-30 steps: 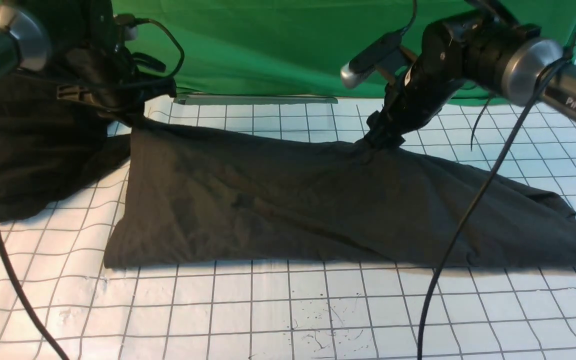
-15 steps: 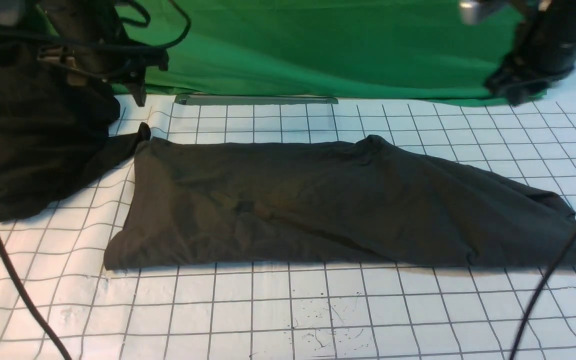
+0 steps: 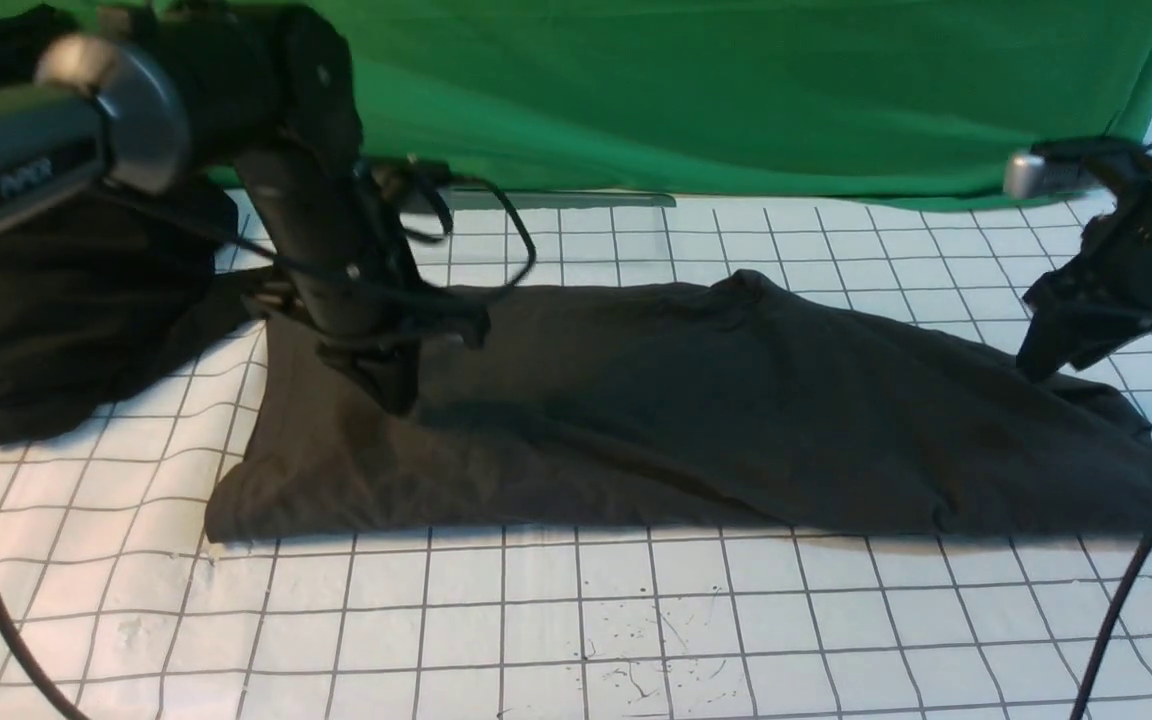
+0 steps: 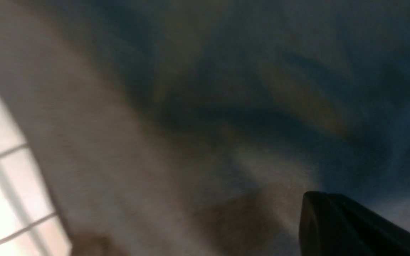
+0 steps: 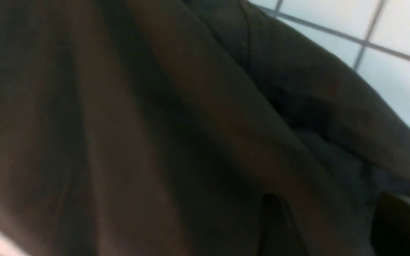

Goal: Fold a long-sleeved shirt over a white checkered tablecloth.
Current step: 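Pull the folded dark garment lengthwise by its ends to straighten it flat on the table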

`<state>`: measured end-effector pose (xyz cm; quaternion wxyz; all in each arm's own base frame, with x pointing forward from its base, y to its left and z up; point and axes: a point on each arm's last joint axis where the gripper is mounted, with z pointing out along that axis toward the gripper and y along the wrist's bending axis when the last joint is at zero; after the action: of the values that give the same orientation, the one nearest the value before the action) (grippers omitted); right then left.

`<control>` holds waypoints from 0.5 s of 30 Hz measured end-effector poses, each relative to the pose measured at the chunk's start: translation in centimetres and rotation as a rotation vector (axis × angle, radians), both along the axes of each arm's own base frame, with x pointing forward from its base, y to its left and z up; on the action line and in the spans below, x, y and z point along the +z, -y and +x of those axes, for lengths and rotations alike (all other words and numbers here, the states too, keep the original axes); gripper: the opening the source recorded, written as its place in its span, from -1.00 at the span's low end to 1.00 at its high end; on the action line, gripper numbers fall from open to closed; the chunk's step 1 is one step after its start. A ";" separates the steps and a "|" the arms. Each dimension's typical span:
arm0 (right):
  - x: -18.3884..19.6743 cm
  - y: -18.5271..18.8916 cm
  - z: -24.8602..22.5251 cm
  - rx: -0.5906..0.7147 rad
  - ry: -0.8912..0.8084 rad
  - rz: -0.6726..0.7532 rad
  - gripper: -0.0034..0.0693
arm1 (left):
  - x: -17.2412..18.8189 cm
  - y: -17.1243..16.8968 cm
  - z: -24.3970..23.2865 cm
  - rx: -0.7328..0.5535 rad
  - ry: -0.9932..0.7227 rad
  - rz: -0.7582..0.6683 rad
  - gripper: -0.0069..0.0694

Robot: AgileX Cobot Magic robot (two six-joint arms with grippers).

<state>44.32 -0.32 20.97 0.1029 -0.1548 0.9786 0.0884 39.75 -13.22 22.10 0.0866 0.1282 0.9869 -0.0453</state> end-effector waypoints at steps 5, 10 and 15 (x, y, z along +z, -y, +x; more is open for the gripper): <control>-2.3 -0.3 0.6 0.002 -0.022 0.003 0.05 | -2.1 -0.1 -0.4 -0.001 0.013 0.015 -0.83; -2.8 -0.4 1.0 0.011 0.007 -0.002 -0.30 | -2.8 -0.7 -0.5 0.003 0.015 0.036 -0.83; -2.7 -0.4 1.1 0.026 0.017 -0.006 -0.85 | -2.8 -0.7 -0.5 0.003 0.016 0.039 -0.83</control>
<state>45.42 0.06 18.22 0.1095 -0.1686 0.9759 0.0853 39.21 -12.52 19.30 0.0920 0.1286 0.9871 -0.0246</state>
